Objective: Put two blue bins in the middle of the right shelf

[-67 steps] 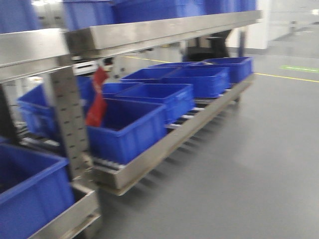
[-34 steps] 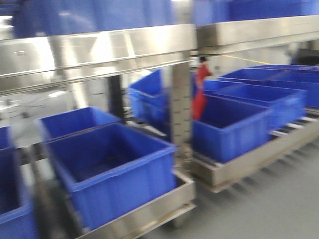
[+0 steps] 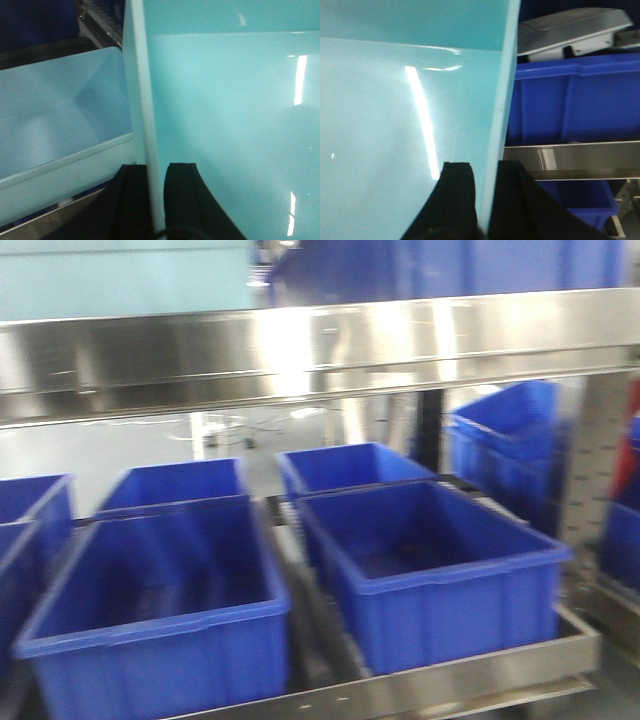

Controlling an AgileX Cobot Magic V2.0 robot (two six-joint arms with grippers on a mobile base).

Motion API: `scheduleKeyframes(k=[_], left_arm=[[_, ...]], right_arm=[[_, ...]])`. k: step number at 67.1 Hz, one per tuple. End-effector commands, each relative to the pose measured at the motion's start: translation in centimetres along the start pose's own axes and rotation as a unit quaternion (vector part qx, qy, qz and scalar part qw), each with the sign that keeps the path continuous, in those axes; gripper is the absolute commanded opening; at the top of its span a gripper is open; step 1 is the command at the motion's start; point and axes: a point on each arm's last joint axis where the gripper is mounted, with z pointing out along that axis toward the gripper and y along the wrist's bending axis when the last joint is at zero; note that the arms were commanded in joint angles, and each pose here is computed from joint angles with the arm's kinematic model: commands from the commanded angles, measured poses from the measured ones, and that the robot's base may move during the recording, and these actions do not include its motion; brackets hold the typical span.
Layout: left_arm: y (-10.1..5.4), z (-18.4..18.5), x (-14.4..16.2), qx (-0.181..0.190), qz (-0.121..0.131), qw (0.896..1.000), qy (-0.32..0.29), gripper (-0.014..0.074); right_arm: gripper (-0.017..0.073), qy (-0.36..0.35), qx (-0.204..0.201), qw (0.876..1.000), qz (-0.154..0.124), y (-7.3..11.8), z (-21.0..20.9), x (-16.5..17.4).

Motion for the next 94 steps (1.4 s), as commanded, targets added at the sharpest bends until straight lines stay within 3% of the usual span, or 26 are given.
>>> scheduleKeyframes(k=[1,94], left_arm=[[-0.44,-1.0,-0.78,0.016,0.0,0.999,-0.035,-0.0111],[-0.44,-1.0,-0.78,0.016,0.0,0.999,-0.035,-0.0111]], right_arm=[[-0.0153,-0.034,-0.005,0.999,-0.008,0.12,-0.87,-0.76],[-0.0153,-0.034,-0.005,0.999,-0.008,0.12,-0.87,-0.76]])
